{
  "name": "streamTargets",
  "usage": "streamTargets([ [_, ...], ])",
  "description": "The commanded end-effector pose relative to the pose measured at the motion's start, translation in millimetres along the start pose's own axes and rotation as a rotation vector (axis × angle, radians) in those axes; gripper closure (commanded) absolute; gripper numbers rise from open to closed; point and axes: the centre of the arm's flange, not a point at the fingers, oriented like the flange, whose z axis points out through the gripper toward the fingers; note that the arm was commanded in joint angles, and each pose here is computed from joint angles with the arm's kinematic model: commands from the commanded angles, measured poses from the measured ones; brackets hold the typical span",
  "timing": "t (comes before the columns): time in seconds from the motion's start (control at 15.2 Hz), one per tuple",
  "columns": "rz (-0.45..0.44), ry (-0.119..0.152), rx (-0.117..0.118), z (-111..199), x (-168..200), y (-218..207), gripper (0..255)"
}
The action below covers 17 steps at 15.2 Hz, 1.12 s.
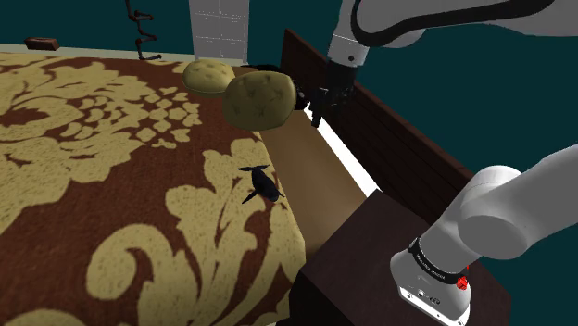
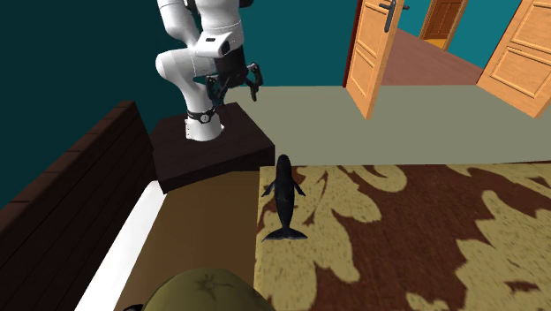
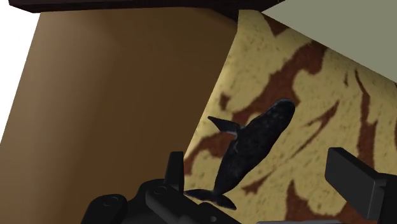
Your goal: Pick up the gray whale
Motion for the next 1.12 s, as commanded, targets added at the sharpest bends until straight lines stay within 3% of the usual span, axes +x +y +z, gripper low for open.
streamTargets([
  [0.0, 0.027, -0.018, 0.010, 22, 21, -2, 0],
  [1.06, 0.234, -0.155, 0.086, 199, 155, -20, 0],
])
